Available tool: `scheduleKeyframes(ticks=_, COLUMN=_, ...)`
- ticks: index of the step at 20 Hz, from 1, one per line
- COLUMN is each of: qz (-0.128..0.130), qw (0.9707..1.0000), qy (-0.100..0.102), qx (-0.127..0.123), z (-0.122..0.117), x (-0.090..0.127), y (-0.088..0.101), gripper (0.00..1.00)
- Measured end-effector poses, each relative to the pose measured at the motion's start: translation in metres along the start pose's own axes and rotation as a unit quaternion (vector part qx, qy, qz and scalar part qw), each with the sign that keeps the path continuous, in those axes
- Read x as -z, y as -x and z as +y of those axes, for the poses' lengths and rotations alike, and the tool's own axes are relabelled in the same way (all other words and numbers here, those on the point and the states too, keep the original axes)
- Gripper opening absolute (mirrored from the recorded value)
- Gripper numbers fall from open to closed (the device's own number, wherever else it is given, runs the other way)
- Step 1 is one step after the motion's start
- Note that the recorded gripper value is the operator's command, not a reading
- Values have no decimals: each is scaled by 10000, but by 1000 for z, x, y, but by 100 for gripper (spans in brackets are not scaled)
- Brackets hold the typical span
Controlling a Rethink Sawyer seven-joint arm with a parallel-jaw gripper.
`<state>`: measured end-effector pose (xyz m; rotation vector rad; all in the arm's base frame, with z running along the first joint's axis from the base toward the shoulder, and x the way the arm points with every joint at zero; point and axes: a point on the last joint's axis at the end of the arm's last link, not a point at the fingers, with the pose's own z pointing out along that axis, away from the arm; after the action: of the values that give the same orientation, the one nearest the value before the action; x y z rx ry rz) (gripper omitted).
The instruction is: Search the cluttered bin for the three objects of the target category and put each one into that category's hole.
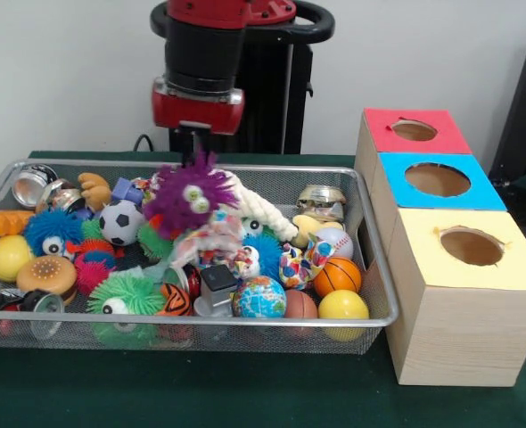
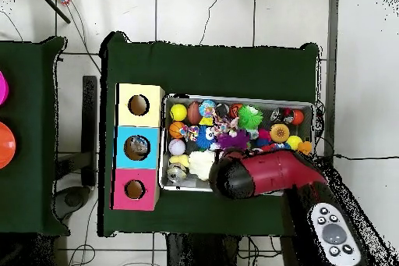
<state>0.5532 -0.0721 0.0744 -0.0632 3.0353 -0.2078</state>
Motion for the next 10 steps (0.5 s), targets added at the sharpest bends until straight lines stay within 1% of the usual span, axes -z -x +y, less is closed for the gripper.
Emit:
scheduleKeyframes(ticks=3, qz=95, qw=9997, qy=-3, qx=233, z=27, x=-6, y=-8, gripper=0)
scheduleKeyframes(ticks=7, qz=170, qw=9987, qy=42, qx=487, z=58, x=-17, y=-19, gripper=0)
scheduleKeyframes(ticks=10, qz=212, qw=9981, qy=102, qx=577, z=76, x=-25, y=-25, gripper=0)
